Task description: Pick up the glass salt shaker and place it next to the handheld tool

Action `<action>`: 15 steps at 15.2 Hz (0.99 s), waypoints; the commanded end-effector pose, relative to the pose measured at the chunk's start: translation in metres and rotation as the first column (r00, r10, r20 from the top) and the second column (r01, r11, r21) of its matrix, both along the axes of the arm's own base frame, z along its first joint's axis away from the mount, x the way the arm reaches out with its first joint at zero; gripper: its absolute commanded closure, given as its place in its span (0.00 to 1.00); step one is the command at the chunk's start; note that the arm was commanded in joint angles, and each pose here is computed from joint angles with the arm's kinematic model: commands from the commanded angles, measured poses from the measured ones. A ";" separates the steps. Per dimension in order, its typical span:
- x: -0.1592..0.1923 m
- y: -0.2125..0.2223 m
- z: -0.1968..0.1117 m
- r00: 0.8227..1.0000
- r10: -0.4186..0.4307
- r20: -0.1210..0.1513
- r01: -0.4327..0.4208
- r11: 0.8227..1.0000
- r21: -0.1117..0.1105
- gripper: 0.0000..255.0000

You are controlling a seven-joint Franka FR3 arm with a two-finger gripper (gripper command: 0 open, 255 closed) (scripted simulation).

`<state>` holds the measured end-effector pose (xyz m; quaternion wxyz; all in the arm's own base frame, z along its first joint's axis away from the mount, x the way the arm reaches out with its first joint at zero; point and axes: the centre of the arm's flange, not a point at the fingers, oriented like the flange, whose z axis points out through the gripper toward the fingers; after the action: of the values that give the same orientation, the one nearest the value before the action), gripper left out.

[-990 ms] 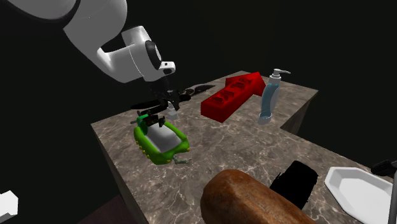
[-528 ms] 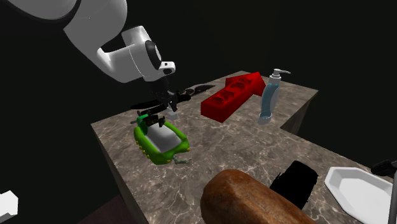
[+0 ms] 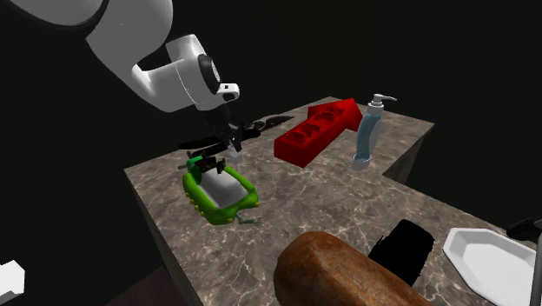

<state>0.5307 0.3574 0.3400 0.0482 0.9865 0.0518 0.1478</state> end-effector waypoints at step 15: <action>0.000 0.000 0.082 1.000 0.000 0.000 0.000 1.000 0.000 1.00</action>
<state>0.5306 0.3572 0.4162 0.0481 0.9865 0.0517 0.1479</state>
